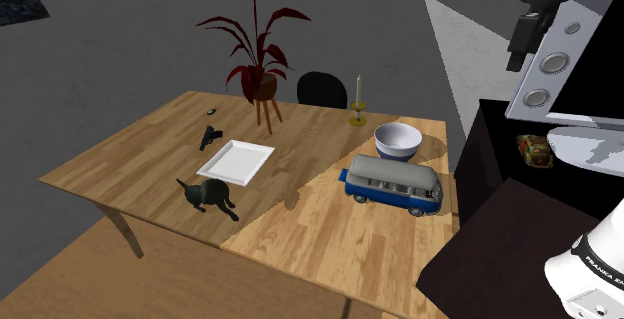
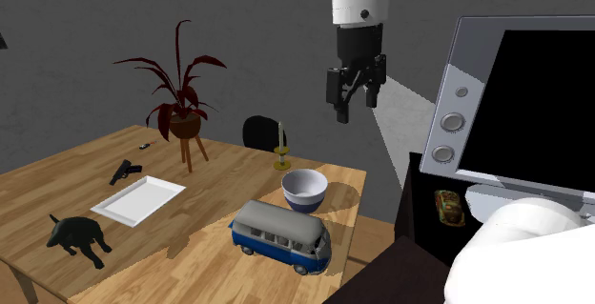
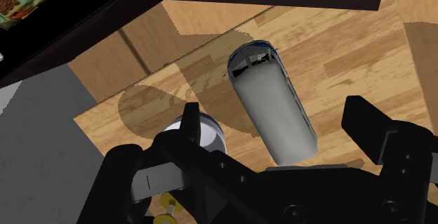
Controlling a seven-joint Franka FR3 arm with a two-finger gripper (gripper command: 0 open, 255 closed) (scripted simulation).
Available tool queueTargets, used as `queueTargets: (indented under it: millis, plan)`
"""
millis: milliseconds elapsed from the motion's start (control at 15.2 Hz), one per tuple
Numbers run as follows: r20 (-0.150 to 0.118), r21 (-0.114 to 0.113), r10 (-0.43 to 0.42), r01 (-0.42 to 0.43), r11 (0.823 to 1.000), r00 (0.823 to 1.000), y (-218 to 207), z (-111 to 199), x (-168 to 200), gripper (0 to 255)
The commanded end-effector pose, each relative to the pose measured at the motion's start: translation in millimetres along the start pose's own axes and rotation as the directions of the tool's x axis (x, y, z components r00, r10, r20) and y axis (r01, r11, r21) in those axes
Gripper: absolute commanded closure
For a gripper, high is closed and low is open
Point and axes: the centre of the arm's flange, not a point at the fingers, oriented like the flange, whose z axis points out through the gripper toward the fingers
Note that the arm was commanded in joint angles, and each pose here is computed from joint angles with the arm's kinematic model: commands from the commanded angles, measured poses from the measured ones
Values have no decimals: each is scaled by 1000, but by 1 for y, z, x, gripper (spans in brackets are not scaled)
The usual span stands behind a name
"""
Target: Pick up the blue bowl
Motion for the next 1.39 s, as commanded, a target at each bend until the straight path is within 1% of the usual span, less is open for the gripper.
queueTargets:
  millis: [0, 1320]
  plan:
    - [0, 0, 0, 0, 1000, 1000, 0, 0, 0, 0]
    - [2, -57, -45, 45, 997, 999, 5, 207, 164, 0]
